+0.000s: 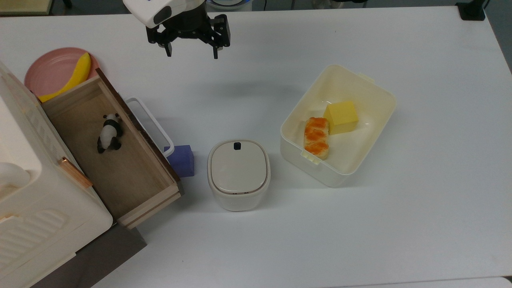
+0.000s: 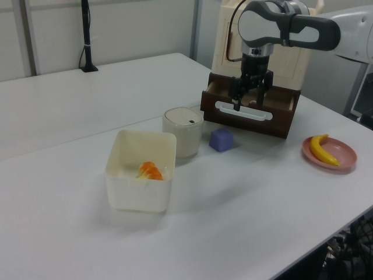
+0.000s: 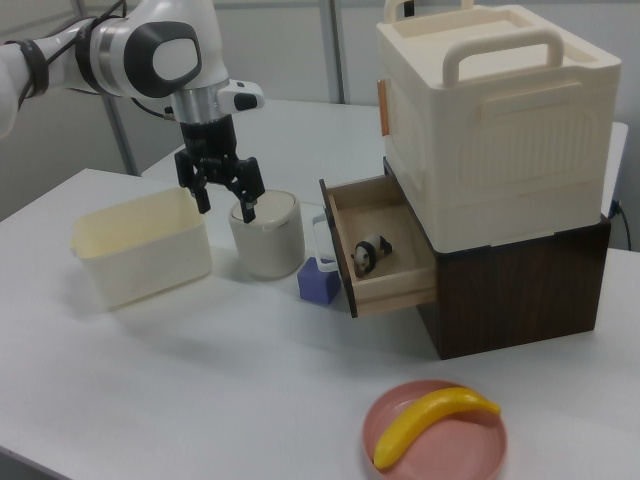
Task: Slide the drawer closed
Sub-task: 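Move the open gripper toward the front of the open wooden drawer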
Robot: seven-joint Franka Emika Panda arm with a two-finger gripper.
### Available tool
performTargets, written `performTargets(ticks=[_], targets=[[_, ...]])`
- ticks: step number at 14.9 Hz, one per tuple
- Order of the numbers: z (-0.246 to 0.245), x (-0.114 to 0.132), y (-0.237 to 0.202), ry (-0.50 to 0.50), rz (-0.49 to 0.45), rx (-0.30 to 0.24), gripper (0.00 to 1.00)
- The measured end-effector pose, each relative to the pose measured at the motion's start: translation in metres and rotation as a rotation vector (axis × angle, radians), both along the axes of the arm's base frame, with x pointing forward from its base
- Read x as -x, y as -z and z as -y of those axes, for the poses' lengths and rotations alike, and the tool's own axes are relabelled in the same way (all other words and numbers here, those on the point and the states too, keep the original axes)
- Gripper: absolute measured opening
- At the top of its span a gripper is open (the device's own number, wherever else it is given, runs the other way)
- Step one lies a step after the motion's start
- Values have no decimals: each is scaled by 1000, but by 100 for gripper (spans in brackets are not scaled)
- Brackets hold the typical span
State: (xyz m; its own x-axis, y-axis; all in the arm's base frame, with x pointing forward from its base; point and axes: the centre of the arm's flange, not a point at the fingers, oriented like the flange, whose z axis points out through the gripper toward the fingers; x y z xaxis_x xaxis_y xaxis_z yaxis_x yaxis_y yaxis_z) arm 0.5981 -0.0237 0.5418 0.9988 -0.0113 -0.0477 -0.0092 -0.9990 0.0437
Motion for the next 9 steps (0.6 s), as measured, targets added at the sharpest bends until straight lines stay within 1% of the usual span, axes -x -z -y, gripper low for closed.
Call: performTargets(ticks=[7, 8, 9], targets=[[3, 2, 1, 6, -15, -1, 100], [3, 2, 1, 6, -15, -1, 99], [3, 2, 1, 6, -15, -1, 96]])
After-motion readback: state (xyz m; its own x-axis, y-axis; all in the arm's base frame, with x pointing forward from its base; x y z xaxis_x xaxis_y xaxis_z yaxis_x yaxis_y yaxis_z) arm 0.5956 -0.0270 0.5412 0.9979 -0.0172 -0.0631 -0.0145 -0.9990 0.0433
